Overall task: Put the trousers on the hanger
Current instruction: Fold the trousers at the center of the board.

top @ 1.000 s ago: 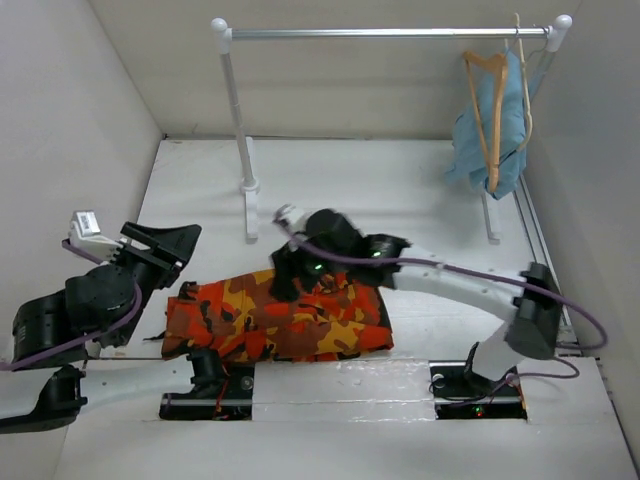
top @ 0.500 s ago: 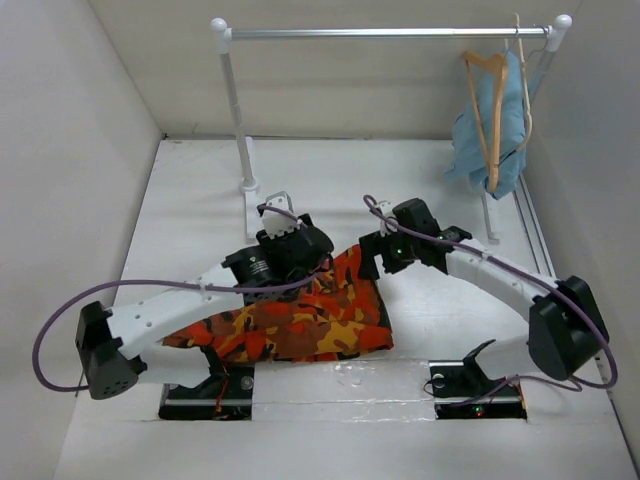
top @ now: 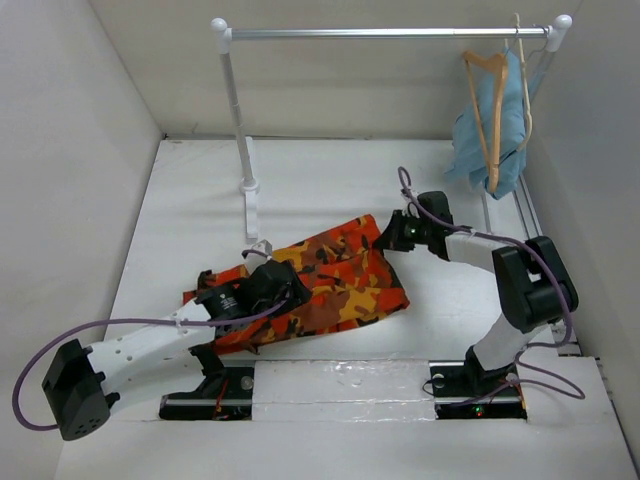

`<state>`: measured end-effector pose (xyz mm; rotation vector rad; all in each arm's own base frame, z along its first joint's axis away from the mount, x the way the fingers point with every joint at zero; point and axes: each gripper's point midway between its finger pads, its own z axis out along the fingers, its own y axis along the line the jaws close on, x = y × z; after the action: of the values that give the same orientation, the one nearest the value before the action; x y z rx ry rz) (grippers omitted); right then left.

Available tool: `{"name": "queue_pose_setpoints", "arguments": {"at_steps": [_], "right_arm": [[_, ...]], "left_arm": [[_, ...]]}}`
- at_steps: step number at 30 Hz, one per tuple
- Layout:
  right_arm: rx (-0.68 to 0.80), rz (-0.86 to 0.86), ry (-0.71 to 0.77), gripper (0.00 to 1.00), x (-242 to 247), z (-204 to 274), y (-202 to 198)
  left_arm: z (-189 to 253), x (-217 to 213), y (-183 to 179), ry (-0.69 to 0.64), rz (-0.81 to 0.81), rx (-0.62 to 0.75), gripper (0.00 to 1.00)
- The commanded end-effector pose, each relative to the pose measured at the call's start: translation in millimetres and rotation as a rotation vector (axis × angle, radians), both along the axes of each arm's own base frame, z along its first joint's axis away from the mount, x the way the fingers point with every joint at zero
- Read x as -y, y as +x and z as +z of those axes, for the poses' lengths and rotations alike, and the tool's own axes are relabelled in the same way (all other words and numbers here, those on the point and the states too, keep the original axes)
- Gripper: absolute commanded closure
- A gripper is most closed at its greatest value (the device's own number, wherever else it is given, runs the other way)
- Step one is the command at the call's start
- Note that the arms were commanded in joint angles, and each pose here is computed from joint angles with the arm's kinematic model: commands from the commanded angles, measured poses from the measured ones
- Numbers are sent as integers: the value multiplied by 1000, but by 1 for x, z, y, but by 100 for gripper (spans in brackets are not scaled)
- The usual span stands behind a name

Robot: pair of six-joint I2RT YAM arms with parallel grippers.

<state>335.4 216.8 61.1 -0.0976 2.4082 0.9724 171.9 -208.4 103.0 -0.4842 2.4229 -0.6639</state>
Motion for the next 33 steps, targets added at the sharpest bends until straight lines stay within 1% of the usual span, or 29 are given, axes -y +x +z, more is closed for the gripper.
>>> {"name": "queue_pose_setpoints", "arguments": {"at_steps": [1, 3, 5, 6, 7, 8, 9, 10, 11, 12, 13, 14, 15, 16, 17, 19, 20, 21, 22, 23, 25, 26, 27, 28, 30, 31, 32, 33], "right_arm": [[155, -193, 136, 100, 13, 42, 57], [144, -231, 116, 100, 21, 42, 61], [158, -291, 73, 100, 40, 44, 69], [136, -298, 49, 100, 43, 39, 66], [135, -328, 22, 97, 53, 39, 69], [143, -331, -2, 81, 59, 40, 69], [109, -331, -36, 71, 67, 34, 64], [131, -326, -69, 59, 70, 44, 70], [141, -289, -141, 45, 77, 44, 66], [105, -264, -199, 42, 79, 40, 55], [129, -274, -245, 41, 87, 47, 58], [161, -245, -268, 41, 85, 56, 52], [150, -224, -286, 40, 83, 57, 42], [158, -218, -308, 40, 84, 59, 37], [164, -198, -335, 40, 85, 59, 28], [207, -148, -329, 42, 73, 72, 10], [218, -114, -301, 48, 64, 74, 2], [214, -78, -279, 51, 55, 68, -9], [230, -6, -242, 58, 34, 73, -25], [225, 33, -224, 72, 24, 70, -35], [210, 153, -179, 78, -4, 60, -62], [183, 169, -172, 84, -9, 54, -71], [150, 179, -174, 84, -10, 39, -82], [133, 182, -169, 84, -11, 32, -89], [104, 168, -155, 85, -12, 19, -100], [64, 165, -166, 86, -5, 3, -112], [48, 165, -157, 88, -2, -3, -121], [60, 164, -151, 87, -2, 1, -121]], "left_arm": [[7, 9, -5, -76, 2, -22, 45], [3, 0, -2, -20, 22, -19, 44], [2, -7, 3, 22, 54, -4, 43], [-4, -9, 4, 43, 61, -11, 41], [-8, -10, 6, 49, 71, -17, 41], [-19, -11, 2, 56, 60, -48, 41], [-28, -8, 1, 60, 52, -65, 41], [-37, -10, 0, 62, 73, -94, 41], [-53, -16, -7, 85, 82, -130, 40], [-64, -28, -3, 105, 137, -162, 41], [-70, -36, -1, 104, 179, -176, 41], [-82, -45, -5, 108, 191, -208, 41], [-80, -45, 2, 62, 203, -193, 41], [-82, -53, 10, 36, 243, -193, 41], [-89, -58, 5, 34, 226, -204, 41], [-82, -68, 16, 7, 258, -169, 41], [-80, -68, 18, -8, 247, -164, 41], [-78, -70, 19, -11, 231, -153, 41], [-78, -72, 19, -17, 232, -158, 41], [-76, -74, 21, -28, 238, -163, 41], [-75, -83, 20, 1, 262, -188, 41], [-60, -93, 34, 24, 314, -149, 41], [-56, -102, 33, 71, 313, -150, 40], [-49, -108, 39, 87, 326, -129, 40], [-24, -115, 57, 76, 344, -69, 39], [-14, -112, 61, 74, 323, -47, 39], [12, -105, 75, 54, 285, 21, 39], [28, -93, 79, 26, 248, 51, 39]]}}
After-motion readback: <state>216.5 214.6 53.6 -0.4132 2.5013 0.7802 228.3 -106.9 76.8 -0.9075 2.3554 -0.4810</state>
